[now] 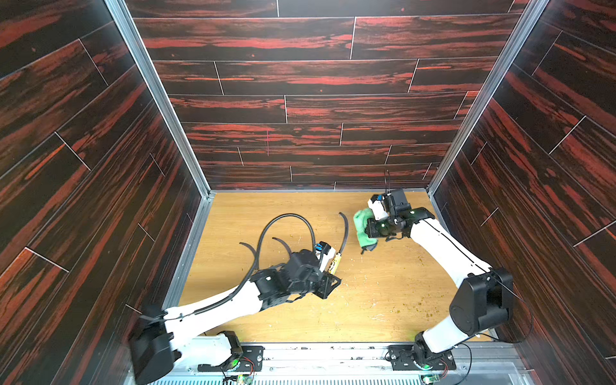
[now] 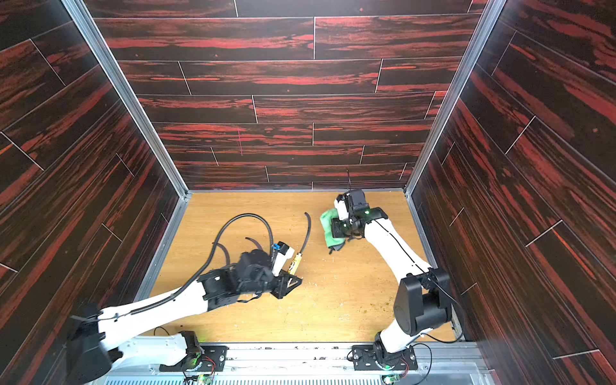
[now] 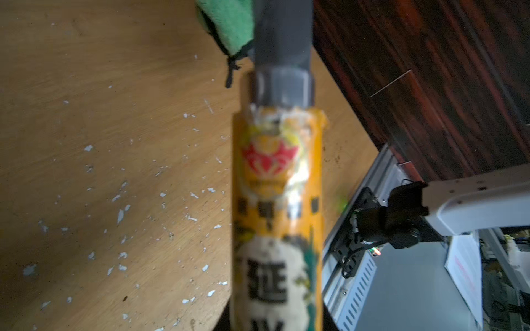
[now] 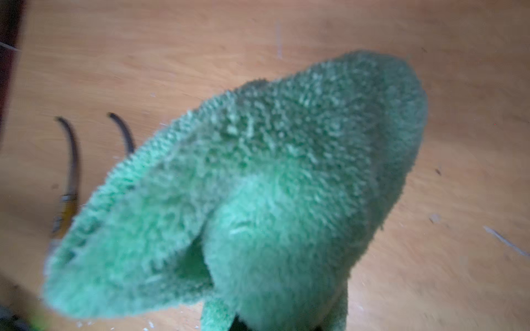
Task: Wipe small sickles with rags
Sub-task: Place the small sickle at the center of the board.
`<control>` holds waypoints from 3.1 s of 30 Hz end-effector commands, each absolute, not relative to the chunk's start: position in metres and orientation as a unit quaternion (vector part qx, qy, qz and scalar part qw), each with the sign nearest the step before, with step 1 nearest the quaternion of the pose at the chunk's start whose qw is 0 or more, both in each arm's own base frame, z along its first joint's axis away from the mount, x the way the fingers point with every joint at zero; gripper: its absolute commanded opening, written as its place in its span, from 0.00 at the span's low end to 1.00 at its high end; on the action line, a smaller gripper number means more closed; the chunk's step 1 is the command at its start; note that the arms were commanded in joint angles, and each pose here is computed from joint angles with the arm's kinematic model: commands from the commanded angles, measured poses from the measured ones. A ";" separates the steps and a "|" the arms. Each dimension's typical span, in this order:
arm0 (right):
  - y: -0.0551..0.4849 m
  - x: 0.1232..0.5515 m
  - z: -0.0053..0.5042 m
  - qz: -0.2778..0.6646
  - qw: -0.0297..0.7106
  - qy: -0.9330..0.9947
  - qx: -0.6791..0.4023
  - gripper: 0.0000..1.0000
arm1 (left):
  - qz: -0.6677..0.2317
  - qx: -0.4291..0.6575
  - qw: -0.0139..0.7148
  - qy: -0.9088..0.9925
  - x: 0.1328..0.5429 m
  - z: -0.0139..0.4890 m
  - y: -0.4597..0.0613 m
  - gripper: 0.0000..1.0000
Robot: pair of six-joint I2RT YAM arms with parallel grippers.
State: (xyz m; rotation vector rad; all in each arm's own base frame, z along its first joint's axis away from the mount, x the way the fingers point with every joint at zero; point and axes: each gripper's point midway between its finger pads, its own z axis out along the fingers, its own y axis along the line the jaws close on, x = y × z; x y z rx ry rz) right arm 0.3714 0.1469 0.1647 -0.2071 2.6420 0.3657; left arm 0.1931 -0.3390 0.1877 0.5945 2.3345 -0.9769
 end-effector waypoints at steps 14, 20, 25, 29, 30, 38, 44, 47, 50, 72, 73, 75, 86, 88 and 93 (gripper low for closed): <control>0.052 0.328 0.108 0.059 0.158 0.983 0.071 0.02 | -0.198 0.181 0.244 0.932 0.265 0.144 -0.378 0.00; 0.049 0.328 0.098 0.078 0.152 0.982 0.086 0.04 | -0.121 0.165 0.211 0.956 0.277 0.113 -0.373 0.00; 0.049 0.328 0.089 0.078 0.142 0.983 0.084 0.05 | -0.083 0.162 0.184 0.966 0.282 0.090 -0.376 0.00; 0.048 0.326 0.085 0.075 0.136 0.984 0.085 0.05 | -0.071 0.157 0.175 0.969 0.285 0.078 -0.379 0.00; 0.048 0.326 0.084 0.074 0.134 0.984 0.085 0.06 | -0.069 0.157 0.173 0.970 0.285 0.075 -0.379 0.00; 0.049 0.322 0.073 0.074 0.115 0.987 0.086 0.07 | -0.055 0.148 0.150 0.976 0.282 0.052 -0.378 0.00; 0.050 0.320 0.069 0.077 0.107 0.988 0.086 0.08 | -0.045 0.142 0.137 0.979 0.279 0.037 -0.374 0.00; 0.051 0.320 0.069 0.080 0.109 0.987 0.085 0.08 | -0.041 0.139 0.133 0.980 0.278 0.030 -0.373 0.04; 0.052 0.321 0.072 0.083 0.112 0.987 0.084 0.08 | -0.042 0.138 0.127 0.981 0.277 0.024 -0.373 0.08; 0.056 0.322 0.080 0.096 0.126 0.984 0.078 0.09 | -0.037 0.132 0.072 0.988 0.267 -0.007 -0.373 0.20; 0.057 0.322 0.080 0.098 0.125 0.984 0.078 0.09 | -0.037 0.132 0.069 0.988 0.267 -0.006 -0.374 0.21; 0.057 0.322 0.081 0.099 0.126 0.984 0.078 0.09 | -0.033 0.133 0.065 0.988 0.266 -0.006 -0.373 0.23; 0.059 0.321 0.087 0.105 0.133 0.982 0.077 0.09 | -0.038 0.130 0.046 0.990 0.264 -0.002 -0.375 0.33; 0.060 0.321 0.088 0.107 0.133 0.982 0.076 0.09 | -0.040 0.131 0.035 0.990 0.261 -0.004 -0.376 0.35; 0.060 0.321 0.089 0.109 0.136 0.982 0.076 0.09 | -0.043 0.129 0.025 0.990 0.256 -0.008 -0.376 0.36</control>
